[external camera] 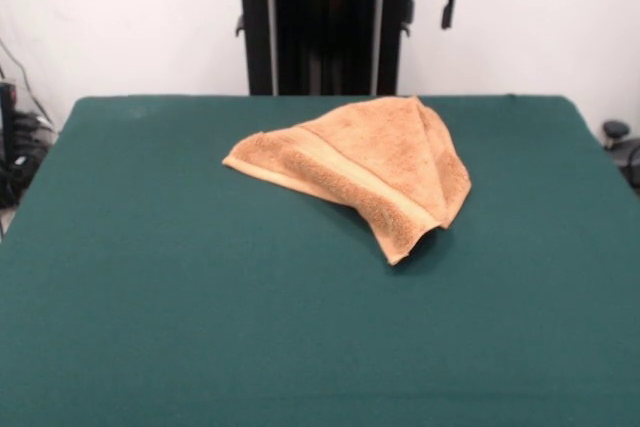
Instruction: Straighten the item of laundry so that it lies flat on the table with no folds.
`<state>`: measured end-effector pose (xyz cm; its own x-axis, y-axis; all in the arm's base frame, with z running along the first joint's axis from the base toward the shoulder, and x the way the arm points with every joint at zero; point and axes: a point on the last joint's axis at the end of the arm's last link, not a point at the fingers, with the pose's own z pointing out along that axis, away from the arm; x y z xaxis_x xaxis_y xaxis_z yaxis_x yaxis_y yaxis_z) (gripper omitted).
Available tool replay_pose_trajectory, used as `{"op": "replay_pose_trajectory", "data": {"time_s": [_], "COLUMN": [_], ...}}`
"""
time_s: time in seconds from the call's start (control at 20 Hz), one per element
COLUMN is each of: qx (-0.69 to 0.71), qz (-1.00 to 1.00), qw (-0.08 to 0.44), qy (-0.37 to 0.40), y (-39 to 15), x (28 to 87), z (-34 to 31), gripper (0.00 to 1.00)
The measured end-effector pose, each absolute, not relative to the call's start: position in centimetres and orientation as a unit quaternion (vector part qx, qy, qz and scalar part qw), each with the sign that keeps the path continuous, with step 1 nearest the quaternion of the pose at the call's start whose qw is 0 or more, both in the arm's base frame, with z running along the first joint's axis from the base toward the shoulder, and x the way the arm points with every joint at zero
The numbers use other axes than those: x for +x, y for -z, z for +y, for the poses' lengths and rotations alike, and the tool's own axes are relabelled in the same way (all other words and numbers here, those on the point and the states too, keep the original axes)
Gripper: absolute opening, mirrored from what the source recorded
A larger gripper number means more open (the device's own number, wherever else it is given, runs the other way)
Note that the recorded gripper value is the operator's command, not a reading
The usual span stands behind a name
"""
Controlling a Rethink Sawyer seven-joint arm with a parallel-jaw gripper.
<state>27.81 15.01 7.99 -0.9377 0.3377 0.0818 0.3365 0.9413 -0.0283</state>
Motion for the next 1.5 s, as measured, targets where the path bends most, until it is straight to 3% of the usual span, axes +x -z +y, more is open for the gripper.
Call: {"op": "replay_pose_trajectory", "data": {"time_s": [0.55, 1.5], "qx": [-0.144, -0.101], "qz": [-0.98, -0.982], "qw": [0.132, 0.153], "qy": [-0.039, -0.038], "y": [-8.5, -4.5], "x": [23.8, 24.1], "z": [14.7, 13.7], "gripper": [1.0, 1.0]}}
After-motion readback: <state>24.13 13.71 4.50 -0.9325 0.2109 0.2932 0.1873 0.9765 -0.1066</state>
